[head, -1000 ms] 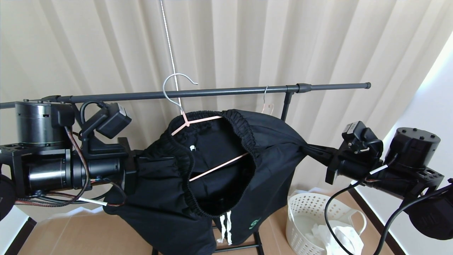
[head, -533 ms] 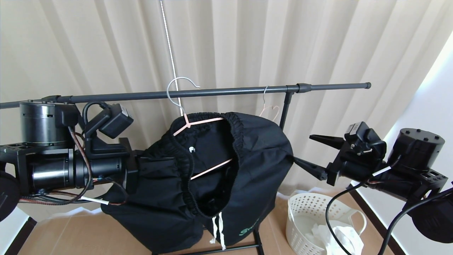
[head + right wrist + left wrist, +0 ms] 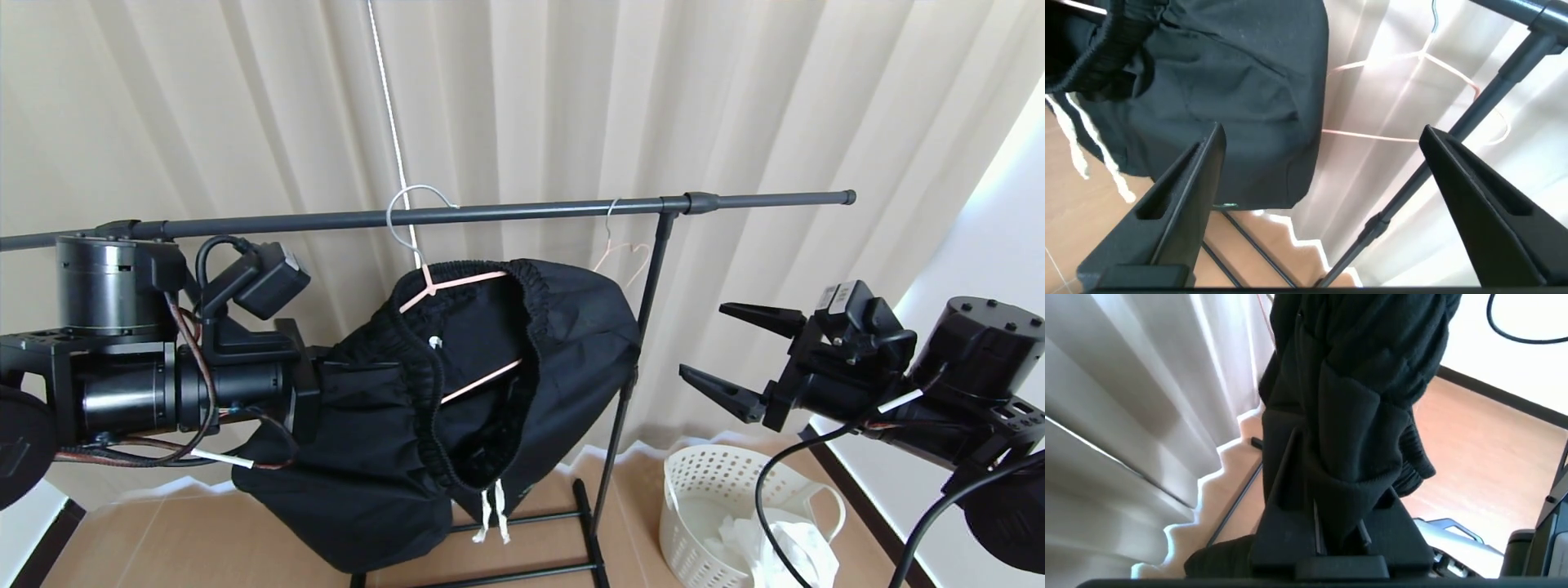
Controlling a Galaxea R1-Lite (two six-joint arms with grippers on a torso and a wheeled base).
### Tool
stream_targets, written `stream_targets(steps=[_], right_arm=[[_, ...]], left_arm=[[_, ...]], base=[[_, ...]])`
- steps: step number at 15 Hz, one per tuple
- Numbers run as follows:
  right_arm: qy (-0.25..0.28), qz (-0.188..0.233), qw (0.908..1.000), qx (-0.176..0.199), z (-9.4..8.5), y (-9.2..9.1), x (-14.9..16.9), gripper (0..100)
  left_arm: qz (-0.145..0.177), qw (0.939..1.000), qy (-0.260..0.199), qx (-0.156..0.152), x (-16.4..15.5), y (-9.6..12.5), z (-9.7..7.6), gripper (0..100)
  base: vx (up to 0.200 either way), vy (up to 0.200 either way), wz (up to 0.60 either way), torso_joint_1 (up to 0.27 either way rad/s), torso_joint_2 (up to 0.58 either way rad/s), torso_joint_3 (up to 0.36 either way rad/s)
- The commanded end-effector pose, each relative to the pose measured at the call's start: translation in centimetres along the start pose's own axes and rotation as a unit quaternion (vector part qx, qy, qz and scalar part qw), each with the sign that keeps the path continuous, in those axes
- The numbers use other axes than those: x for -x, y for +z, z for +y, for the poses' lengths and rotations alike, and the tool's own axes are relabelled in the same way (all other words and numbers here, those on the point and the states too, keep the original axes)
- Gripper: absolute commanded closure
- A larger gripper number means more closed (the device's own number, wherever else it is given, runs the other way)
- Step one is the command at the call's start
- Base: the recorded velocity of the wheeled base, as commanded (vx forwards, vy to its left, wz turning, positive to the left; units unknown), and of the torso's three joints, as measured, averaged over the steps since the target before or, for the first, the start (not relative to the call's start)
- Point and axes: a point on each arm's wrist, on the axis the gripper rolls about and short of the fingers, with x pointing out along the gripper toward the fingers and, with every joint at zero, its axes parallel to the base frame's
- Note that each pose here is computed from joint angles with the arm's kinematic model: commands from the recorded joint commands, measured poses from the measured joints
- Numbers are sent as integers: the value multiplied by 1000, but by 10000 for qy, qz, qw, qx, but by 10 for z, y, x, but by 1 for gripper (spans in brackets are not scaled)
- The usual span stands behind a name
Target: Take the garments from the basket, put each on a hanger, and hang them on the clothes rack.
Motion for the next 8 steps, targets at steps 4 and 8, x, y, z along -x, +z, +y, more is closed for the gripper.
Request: stream_targets(steps=[4, 8], right_arm=[[-7, -1, 10000, 4, 0, 0, -1, 0], [-85, 34, 10000, 4, 0, -1, -2, 0]], left_arm=[[263, 9995, 38, -169, -8, -12, 1, 100], [1056, 9912, 500, -621, -27, -37, 4, 100]], base=[[0, 0, 0, 0, 0, 0], [0, 0, 0, 0, 0, 0]])
